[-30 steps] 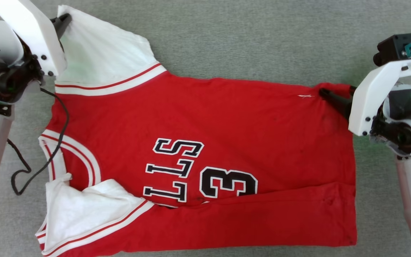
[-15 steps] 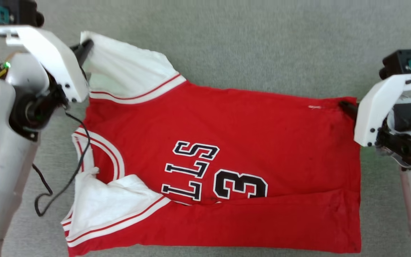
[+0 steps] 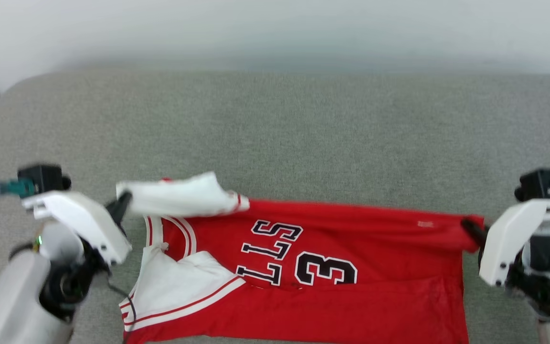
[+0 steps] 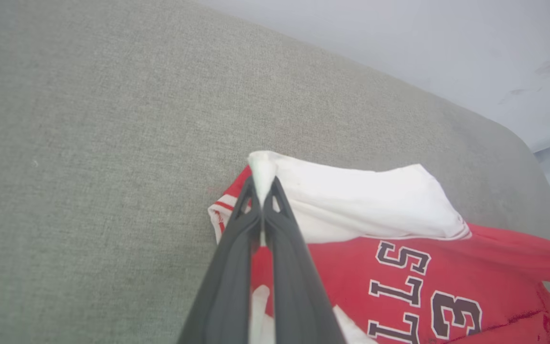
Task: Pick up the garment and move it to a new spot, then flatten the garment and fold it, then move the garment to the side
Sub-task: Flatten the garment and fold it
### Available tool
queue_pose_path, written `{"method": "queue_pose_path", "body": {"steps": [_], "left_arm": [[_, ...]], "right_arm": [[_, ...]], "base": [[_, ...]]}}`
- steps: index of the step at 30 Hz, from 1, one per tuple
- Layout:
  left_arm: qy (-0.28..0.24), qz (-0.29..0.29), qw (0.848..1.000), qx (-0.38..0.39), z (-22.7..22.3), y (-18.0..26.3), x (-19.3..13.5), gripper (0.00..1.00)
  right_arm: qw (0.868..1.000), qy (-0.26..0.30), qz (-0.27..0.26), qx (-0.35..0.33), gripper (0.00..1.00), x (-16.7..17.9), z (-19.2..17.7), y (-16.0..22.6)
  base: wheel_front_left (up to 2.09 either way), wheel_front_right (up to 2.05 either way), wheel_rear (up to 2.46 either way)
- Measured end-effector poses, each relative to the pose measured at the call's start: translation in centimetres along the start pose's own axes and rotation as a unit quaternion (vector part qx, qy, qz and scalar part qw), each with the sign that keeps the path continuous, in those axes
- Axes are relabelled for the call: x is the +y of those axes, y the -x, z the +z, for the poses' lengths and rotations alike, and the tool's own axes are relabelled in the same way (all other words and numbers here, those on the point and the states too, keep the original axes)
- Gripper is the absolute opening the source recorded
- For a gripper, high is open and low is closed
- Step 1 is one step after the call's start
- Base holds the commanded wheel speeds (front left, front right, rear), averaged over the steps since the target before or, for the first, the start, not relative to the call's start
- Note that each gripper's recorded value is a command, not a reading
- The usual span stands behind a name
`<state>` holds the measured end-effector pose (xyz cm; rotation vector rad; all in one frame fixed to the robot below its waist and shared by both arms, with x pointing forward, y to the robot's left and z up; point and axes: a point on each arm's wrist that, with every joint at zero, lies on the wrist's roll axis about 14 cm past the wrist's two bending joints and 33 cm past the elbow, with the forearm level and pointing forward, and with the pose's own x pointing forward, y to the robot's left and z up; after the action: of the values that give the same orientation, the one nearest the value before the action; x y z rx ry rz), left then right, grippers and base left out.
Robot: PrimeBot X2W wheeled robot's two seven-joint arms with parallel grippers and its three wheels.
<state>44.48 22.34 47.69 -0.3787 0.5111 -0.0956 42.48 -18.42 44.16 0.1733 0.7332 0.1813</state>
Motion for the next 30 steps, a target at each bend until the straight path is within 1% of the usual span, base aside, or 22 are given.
{"method": "queue_pose_path", "body": {"steps": [4,8,9,10,11,14,17,20,24,26,28,30], "left_arm": [[0.049,0.009,0.999,0.017,-3.9,2.3,0.5,0.0],[0.091,0.036,0.993,0.059,-8.5,3.5,1.9,0.0],[0.106,0.037,0.991,0.067,-9.4,3.6,1.9,0.16],[0.112,0.039,0.99,0.078,-10.4,3.7,1.9,0.42],[0.117,0.044,0.988,0.088,-11.4,3.8,2.1,1.0],[0.126,0.057,0.986,0.091,-12.6,4.0,2.6,1.0],[0.114,0.051,0.989,0.075,-12.8,4.1,2.2,1.0],[0.081,0.048,0.995,0.033,-11.5,4.2,2.0,1.0],[0.024,0.032,0.998,-0.043,-8.6,4.6,0.5,1.0],[0.0,0.02,0.996,-0.086,-6.9,4.9,-0.6,1.0],[-0.034,0.013,0.993,-0.115,-5.7,5.3,-1.4,1.0],[-0.062,0.005,0.986,-0.153,-4.2,5.8,-2.5,1.0]], "right_arm": [[0.999,-0.033,0.004,0.015,0.0,0.2,-3.4,1.2],[0.997,-0.059,0.002,0.045,0.0,0.2,-7.0,1.5],[0.997,-0.062,0.001,0.054,0.04,0.2,-7.9,1.6],[0.996,-0.064,0.0,0.06,0.44,0.2,-8.7,1.6],[0.996,-0.066,-0.001,0.065,1.0,0.2,-9.3,1.6],[0.995,-0.07,-0.001,0.068,1.0,0.3,-10.6,1.7],[0.996,-0.069,0.002,0.047,1.0,0.6,-10.6,2.0],[0.998,-0.064,-0.002,0.007,1.0,0.3,-9.5,2.7],[0.997,-0.049,0.003,-0.06,1.0,0.4,-6.3,4.0],[0.996,-0.044,0.0,-0.083,1.0,0.2,-5.0,4.9],[0.995,-0.038,-0.005,-0.088,1.0,-0.3,-4.4,5.6],[0.995,-0.033,-0.008,-0.09,1.0,-0.6,-3.8,6.3]], "base": [[0.0,0.0,0.0],[0.0,0.0,0.0],[0.0,0.0,0.0],[0.0,0.0,0.0],[0.0,0.0,0.0],[0.0,0.0,0.0],[0.0,0.0,0.0],[0.0,0.0,0.0],[0.0,0.0,0.0],[0.0,0.0,0.0],[0.0,0.0,0.0],[0.0,0.0,0.0]]}}
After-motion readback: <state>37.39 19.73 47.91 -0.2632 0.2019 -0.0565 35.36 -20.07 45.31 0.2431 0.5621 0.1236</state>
